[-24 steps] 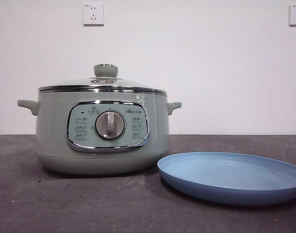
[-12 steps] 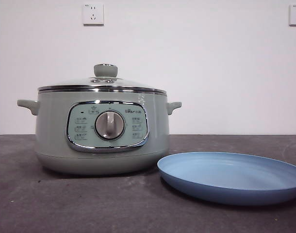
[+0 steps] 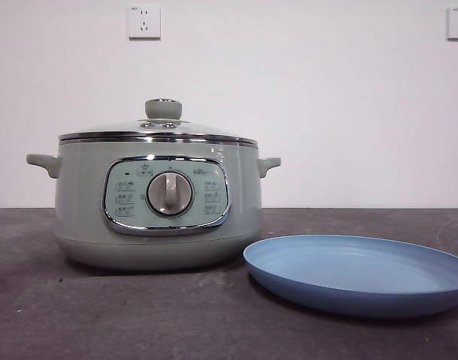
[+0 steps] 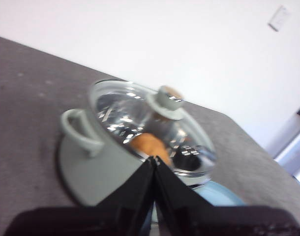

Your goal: Take the potato out from the steamer,put the potato on the plate,close the lid

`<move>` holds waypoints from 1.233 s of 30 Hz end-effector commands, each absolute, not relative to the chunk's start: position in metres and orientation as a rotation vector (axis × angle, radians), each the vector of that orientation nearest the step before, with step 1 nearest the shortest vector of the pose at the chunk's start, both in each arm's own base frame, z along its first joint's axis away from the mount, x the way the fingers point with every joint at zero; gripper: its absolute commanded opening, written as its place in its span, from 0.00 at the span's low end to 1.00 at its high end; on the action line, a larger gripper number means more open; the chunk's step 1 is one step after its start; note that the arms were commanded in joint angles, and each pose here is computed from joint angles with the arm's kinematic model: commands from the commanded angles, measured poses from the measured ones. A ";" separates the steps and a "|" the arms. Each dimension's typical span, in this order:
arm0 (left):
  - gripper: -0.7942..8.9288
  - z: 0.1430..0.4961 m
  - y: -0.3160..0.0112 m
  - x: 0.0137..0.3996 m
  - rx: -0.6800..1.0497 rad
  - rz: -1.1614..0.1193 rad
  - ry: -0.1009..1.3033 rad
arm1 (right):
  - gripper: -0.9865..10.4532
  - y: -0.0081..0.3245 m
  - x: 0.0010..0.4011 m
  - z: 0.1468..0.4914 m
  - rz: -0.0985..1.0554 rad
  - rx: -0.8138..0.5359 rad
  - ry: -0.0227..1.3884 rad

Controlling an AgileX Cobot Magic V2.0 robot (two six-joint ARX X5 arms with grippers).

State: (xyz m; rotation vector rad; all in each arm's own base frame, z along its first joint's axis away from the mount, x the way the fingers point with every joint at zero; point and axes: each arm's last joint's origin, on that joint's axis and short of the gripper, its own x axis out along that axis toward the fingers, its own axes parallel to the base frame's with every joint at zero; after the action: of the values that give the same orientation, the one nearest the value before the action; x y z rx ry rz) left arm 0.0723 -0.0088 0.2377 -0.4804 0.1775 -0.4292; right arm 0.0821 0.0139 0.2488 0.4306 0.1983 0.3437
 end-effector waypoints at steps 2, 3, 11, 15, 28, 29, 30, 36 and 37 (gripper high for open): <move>0.07 0.260 -0.010 0.071 -0.442 -0.478 0.211 | 0.08 0.017 0.086 0.273 0.443 0.362 0.270; 0.07 0.266 -0.010 0.072 -0.421 -0.495 0.226 | 0.08 0.018 0.088 0.279 0.471 0.347 0.299; 0.07 0.301 -0.012 0.074 -0.287 -0.576 0.361 | 0.08 0.024 0.104 0.325 0.645 0.221 0.492; 0.07 0.314 -0.012 0.075 -0.227 -0.581 0.414 | 0.08 0.027 0.109 0.341 0.678 0.171 0.567; 0.66 0.327 -0.012 0.073 -0.204 -0.581 0.399 | 0.55 0.029 0.119 0.344 0.675 0.178 0.609; 0.66 0.327 -0.012 0.073 -0.204 -0.581 0.399 | 0.57 0.029 0.119 0.344 0.674 0.182 0.611; 0.66 0.327 -0.012 0.073 -0.204 -0.581 0.398 | 0.58 0.029 0.119 0.344 0.673 0.184 0.613; 0.66 0.329 -0.012 0.075 -0.199 -0.580 0.388 | 0.58 0.029 0.119 0.344 0.673 0.184 0.613; 0.66 0.329 -0.012 0.076 -0.197 -0.580 0.382 | 0.58 0.029 0.119 0.344 0.673 0.184 0.613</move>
State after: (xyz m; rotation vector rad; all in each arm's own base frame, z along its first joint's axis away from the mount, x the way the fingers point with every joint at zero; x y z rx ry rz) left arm 0.0746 -0.0121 0.3281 -0.2162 0.3975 -0.5800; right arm 0.1198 0.0284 0.3430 0.1867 0.6181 0.6692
